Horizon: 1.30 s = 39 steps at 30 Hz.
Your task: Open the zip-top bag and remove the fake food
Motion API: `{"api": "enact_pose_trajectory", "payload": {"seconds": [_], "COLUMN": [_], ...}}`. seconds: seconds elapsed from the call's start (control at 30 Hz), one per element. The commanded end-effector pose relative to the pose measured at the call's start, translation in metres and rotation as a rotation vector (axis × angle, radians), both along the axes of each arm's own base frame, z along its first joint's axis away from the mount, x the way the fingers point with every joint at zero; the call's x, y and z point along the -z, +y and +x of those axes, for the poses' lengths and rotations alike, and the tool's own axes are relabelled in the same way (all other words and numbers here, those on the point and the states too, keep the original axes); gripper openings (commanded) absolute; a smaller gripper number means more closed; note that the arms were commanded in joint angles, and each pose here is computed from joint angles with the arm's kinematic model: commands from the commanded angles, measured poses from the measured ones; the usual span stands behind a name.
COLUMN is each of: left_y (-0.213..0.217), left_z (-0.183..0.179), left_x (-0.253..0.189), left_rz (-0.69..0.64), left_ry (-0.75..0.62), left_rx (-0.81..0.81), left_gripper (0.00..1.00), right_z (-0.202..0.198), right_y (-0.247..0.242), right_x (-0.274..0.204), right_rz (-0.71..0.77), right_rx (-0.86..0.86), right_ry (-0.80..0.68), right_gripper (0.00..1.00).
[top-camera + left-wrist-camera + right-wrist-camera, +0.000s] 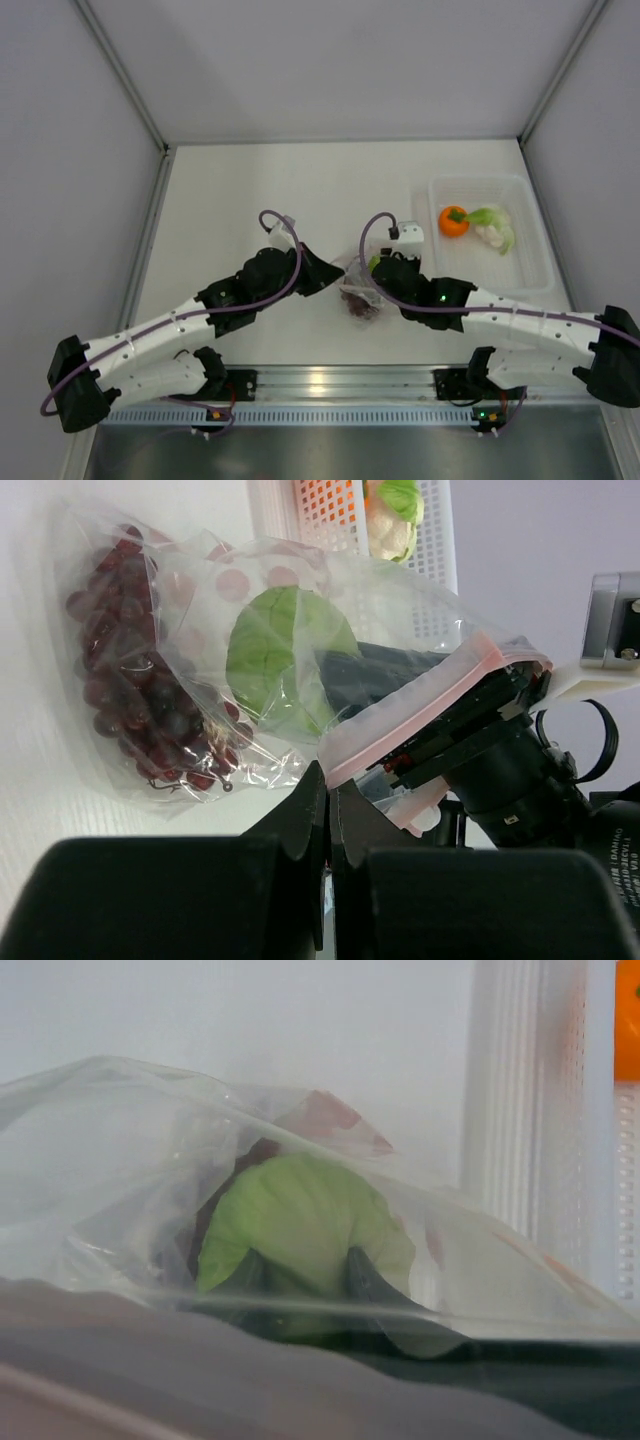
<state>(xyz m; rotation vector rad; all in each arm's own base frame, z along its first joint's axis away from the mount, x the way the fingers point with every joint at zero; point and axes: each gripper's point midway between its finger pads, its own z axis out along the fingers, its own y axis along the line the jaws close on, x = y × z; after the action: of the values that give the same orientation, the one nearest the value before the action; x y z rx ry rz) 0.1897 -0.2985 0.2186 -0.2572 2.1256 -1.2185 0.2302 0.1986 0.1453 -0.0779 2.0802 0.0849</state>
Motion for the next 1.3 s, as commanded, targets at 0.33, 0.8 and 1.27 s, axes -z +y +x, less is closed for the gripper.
{"api": "enact_pose_trajectory", "payload": {"seconds": [0.33,0.8,1.27], "left_y": [0.007,-0.016,-0.013], "left_z": [0.014,0.010,0.001], "left_x": [-0.011,-0.042,-0.029], "left_rz": [0.025,0.070,0.123], "left_ry": [-0.055,-0.181,-0.196], "left_rx": [-0.053,0.106,0.121], "left_gripper": [0.00,0.00,0.00], "right_z": [-0.012,-0.031,0.000], "right_y": [0.053,0.089,0.080], "right_x": [-0.056,-0.070,-0.116], "right_rz": [0.267,0.071,-0.005], "right_rx": [-0.322,-0.401,-0.182], "right_ry": [-0.124,-0.110,-0.117], "right_gripper": [0.00,0.00,0.00]}}
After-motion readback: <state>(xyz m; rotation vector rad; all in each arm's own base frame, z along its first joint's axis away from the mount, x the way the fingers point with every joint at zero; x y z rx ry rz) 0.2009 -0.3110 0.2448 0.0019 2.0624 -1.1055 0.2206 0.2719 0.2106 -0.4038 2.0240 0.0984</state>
